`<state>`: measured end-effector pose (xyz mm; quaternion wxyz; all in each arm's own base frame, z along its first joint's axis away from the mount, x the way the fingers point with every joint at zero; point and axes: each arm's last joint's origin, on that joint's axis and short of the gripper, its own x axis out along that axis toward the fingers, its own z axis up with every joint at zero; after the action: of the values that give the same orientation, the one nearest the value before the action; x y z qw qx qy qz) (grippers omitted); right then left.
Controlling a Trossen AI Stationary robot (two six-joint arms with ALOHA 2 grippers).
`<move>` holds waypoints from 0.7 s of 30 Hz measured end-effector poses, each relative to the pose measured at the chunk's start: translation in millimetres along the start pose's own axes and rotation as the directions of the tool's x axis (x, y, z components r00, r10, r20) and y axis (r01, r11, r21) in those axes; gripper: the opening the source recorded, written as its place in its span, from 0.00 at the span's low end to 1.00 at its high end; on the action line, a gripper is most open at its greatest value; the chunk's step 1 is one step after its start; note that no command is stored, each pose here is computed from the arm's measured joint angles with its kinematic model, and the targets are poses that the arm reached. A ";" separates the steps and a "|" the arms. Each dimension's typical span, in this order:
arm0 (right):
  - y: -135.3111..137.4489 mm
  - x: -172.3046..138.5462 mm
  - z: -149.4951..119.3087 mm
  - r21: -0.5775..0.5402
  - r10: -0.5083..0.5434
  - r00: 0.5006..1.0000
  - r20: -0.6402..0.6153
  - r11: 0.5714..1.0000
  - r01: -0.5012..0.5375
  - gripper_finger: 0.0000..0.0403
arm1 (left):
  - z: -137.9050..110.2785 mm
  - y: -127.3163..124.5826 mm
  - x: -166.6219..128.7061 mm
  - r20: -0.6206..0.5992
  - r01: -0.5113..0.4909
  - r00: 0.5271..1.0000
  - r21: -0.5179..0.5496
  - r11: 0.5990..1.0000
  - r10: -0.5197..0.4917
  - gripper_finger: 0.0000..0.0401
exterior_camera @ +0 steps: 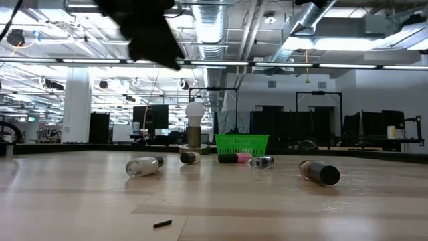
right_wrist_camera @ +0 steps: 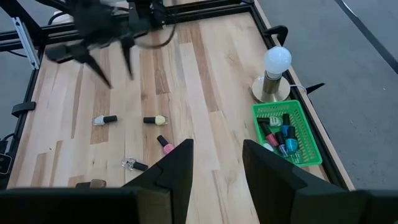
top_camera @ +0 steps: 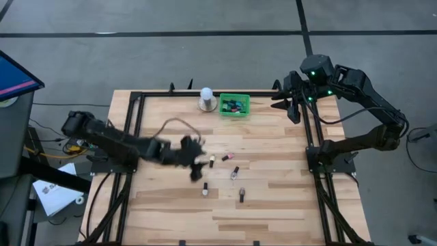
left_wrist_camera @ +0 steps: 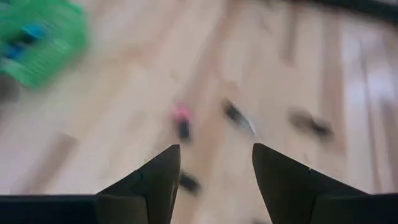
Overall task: Pick & Place Nail Polish
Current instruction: Put the white nail polish bottle into the green basket
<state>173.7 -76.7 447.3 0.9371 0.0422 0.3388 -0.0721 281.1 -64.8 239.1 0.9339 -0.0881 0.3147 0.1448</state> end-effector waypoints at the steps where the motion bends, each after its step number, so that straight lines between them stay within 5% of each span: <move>1: 0.0 0.0 0.0 -0.001 0.000 1.000 0.000 1.000 0.000 0.33 | -11.4 -8.4 0.7 -0.013 0.024 1.000 0.048 0.999 -0.023 0.49; 6: 0.0 0.1 0.0 -0.002 0.000 1.000 -0.001 1.000 0.000 0.33 | -55.2 -39.9 17.0 -0.052 0.147 0.989 0.416 0.898 -0.138 0.49; 11: 0.0 0.3 -0.3 -0.001 0.001 1.000 -0.005 1.000 -0.001 0.33 | -72.2 -40.0 47.3 -0.186 0.278 0.959 0.460 0.843 -0.215 0.49; 21: 0.0 0.3 -0.3 -0.001 0.001 1.000 -0.004 1.000 -0.001 0.33 | -70.9 -23.4 74.5 -0.300 0.499 0.866 0.569 0.653 -0.400 0.49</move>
<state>173.8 -76.8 446.9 0.9365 0.0420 0.3407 -0.0716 305.5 -89.0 139.4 0.8885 0.1436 0.3808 -0.2123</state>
